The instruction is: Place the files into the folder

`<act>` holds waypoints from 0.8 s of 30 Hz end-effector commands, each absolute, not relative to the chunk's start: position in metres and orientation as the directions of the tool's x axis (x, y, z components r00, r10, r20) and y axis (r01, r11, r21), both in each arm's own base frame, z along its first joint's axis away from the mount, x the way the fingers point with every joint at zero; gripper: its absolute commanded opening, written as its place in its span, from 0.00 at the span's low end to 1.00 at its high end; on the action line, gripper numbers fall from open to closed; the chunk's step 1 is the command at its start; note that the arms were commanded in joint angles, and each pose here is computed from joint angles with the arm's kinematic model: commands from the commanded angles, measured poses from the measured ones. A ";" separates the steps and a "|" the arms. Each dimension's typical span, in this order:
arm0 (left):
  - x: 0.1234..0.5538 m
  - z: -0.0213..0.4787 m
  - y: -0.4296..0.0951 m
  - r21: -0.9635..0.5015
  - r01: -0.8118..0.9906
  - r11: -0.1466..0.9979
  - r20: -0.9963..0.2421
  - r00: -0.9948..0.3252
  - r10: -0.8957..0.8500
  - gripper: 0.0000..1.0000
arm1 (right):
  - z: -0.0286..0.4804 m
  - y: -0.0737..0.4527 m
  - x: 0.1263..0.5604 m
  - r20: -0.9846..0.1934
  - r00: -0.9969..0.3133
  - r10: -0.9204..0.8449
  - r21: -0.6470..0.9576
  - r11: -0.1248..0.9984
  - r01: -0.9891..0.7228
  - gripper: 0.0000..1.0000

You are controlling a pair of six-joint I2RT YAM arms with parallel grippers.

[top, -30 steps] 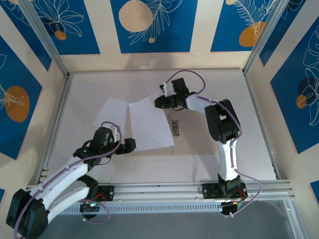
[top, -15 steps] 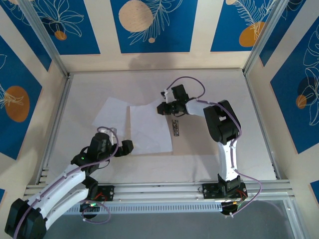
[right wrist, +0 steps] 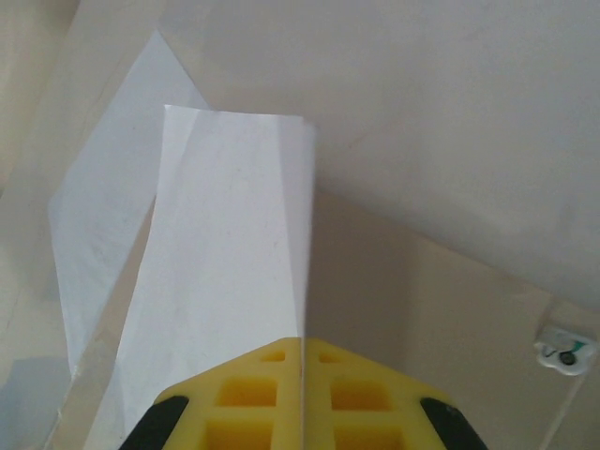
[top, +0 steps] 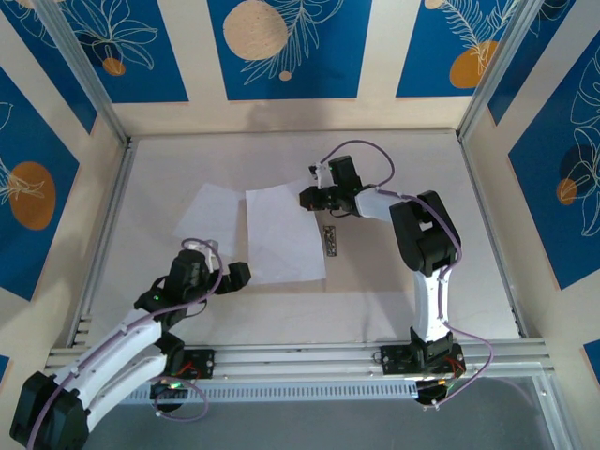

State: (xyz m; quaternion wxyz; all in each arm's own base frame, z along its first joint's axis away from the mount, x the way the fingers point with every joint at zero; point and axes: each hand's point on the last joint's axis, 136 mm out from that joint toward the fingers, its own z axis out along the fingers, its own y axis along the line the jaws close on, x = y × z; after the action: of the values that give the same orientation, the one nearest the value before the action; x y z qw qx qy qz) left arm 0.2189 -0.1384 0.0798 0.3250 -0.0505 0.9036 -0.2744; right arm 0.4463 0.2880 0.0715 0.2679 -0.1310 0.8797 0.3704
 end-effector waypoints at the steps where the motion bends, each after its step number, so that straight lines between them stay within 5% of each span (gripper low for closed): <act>1: 0.221 0.077 -0.137 -0.538 0.074 0.840 -0.554 -0.782 -0.285 1.00 | 0.082 0.283 0.447 -0.579 -0.815 0.000 0.592 0.688 -0.421 0.01; 24: 0.224 0.071 -0.136 -0.558 0.046 0.829 -0.518 -0.799 -0.304 1.00 | 0.068 0.294 0.428 -0.474 -0.877 0.084 0.695 0.647 -0.314 0.01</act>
State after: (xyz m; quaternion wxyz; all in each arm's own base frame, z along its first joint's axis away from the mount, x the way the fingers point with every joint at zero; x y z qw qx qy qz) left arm 0.2226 -0.1358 0.0717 0.3090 -0.0652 0.9080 -0.2755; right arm 0.4325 0.2857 0.0530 0.2347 -0.0609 0.8856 0.3962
